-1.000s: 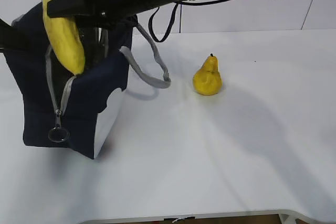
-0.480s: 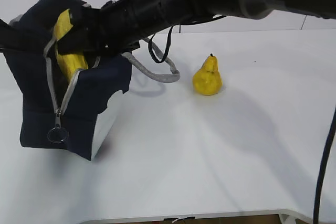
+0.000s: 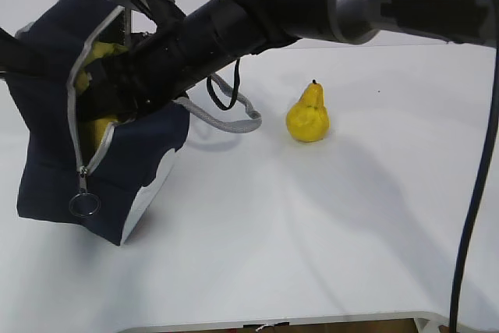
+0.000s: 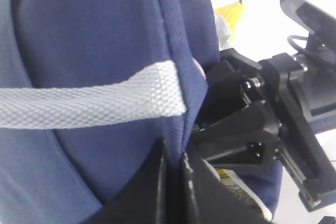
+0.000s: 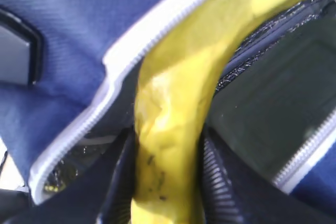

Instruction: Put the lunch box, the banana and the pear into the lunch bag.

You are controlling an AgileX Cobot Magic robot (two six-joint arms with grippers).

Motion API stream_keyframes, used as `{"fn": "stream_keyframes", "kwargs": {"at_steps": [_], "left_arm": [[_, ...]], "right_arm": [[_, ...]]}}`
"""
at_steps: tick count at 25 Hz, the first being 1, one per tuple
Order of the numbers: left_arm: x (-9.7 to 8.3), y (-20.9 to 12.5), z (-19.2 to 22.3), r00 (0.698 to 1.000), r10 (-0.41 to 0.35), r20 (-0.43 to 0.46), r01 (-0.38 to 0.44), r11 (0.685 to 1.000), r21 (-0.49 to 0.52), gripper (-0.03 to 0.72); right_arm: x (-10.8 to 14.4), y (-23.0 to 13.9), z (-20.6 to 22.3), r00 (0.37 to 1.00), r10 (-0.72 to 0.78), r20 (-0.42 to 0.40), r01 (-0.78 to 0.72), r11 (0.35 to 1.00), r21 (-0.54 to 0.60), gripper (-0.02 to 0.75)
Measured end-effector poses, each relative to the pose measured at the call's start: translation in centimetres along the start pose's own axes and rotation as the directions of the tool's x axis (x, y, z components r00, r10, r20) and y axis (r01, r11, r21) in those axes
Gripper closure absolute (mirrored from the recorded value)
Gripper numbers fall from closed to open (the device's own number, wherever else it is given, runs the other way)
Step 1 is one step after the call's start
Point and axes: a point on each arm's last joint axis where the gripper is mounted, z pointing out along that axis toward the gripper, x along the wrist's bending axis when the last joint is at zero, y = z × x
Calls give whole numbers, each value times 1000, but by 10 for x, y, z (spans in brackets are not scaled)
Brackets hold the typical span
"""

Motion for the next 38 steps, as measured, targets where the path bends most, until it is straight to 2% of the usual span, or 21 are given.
{"fn": "stream_keyframes", "kwargs": {"at_steps": [4,6,7,10,12,16,18,22,30,38], "left_arm": [[0,0,0,1000,-2,2,2,1000,-2,703],[0,0,0,1000,-2,2,2,1000,-2,703],[0,0,0,1000,-2,2,2,1000,-2,703],[0,0,0,1000,-3,4,3,1000,-3,703],[0,0,0,1000,-4,5,4,1000,-2,703],[-1,0,0,1000,-5,7,5,1000,-3,703],[-1,0,0,1000,-5,8,5,1000,-3,703],[-1,0,0,1000,-5,8,5,1000,-3,703],[-1,-1,0,1000,-5,14,5,1000,6,703],[-2,-1,0,1000,-5,17,5,1000,10,703]], "right_arm": [[0,1,0,1000,-17,0,17,1000,-1,440],[1,1,0,1000,-18,-4,18,1000,-4,405],[1,2,-1,1000,-19,-8,19,1000,-9,372],[5,6,-2,999,-33,-21,33,999,-21,202],[9,12,-6,998,-63,-29,63,998,-24,136],[18,24,-16,988,-155,-23,155,988,23,142],[24,28,-24,978,-209,-9,209,974,89,162],[33,40,-46,945,-322,55,303,928,218,178],[45,55,-80,881,-431,195,369,884,287,181],[81,73,-175,793,-366,487,293,930,222,181]]}}
